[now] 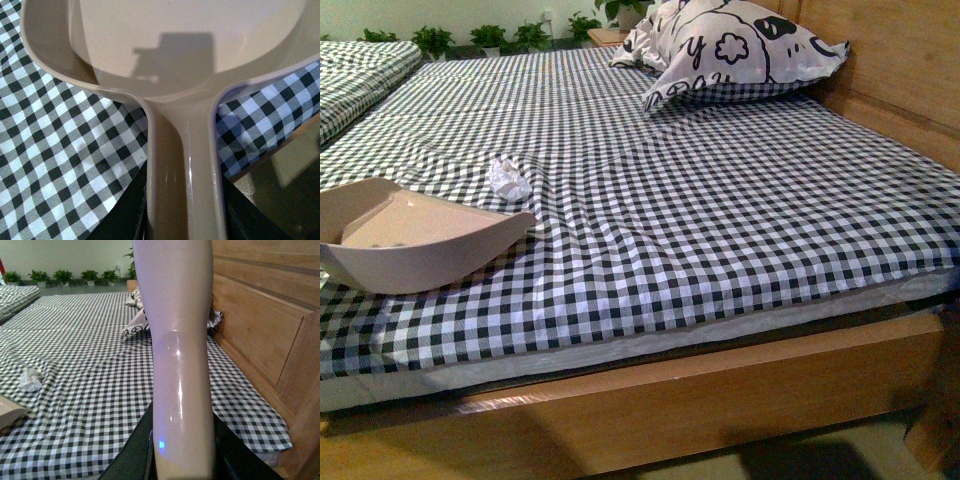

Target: Clean up trash

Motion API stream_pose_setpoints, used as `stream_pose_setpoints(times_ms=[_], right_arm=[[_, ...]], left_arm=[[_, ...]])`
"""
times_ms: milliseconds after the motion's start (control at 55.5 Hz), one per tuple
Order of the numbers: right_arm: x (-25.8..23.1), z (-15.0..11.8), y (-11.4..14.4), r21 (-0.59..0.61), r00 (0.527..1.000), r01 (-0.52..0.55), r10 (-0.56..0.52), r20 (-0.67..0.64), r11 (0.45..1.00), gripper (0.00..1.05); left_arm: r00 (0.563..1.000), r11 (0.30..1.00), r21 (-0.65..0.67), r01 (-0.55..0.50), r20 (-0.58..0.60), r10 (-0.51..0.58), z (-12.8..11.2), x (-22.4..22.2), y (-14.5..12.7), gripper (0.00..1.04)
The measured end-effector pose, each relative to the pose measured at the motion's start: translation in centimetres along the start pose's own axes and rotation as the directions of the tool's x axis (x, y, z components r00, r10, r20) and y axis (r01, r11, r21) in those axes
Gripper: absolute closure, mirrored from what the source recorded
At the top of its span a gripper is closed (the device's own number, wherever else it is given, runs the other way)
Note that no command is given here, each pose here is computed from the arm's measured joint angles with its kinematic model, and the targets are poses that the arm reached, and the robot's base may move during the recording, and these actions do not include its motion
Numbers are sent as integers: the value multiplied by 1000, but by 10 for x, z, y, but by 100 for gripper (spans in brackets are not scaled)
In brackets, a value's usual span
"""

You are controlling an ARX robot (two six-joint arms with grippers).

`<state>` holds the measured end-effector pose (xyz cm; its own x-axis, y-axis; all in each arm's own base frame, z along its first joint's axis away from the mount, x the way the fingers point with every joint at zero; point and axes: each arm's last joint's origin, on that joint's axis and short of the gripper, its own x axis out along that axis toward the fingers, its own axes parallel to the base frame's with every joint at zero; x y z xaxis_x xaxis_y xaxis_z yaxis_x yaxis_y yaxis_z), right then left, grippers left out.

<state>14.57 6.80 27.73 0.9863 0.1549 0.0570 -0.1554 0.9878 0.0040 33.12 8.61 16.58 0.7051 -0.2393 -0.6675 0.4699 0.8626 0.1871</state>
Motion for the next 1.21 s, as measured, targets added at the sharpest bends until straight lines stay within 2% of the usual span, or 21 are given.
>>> stream_pose_setpoints(times_ms=[396, 666, 973, 991, 1081, 1135, 1207], right_arm=[[0, 0, 0, 0, 1000, 0, 0, 0, 1000, 85], [0, 0, 0, 0, 1000, 0, 0, 0, 1000, 85], [0, 0, 0, 0, 1000, 0, 0, 0, 1000, 85], [1, 0, 0, 5, 1000, -9, 9, -14, 1000, 85], [13, 1, 4, 6, 961, -74, 73, -266, 997, 85], [32, 5, 10, 30, 902, -128, 129, -413, 991, 85], [57, 5, 19, 48, 872, -171, 174, -457, 984, 85]], left_arm=[[1000, 998, 55, 4, 5, -4, -3, 12, 0, 79], [999, 998, 49, 49, -27, -47, -7, 13, -6, 79], [998, 997, 55, 51, -29, -50, -7, 13, -7, 79], [998, 997, 55, 51, -29, -50, -7, 13, -7, 79], [998, 997, 56, 51, -30, -49, -7, 13, -7, 79], [998, 997, 57, 51, -29, -50, -7, 13, -7, 79], [998, 997, 57, 54, -27, -52, -7, 13, -7, 79]])
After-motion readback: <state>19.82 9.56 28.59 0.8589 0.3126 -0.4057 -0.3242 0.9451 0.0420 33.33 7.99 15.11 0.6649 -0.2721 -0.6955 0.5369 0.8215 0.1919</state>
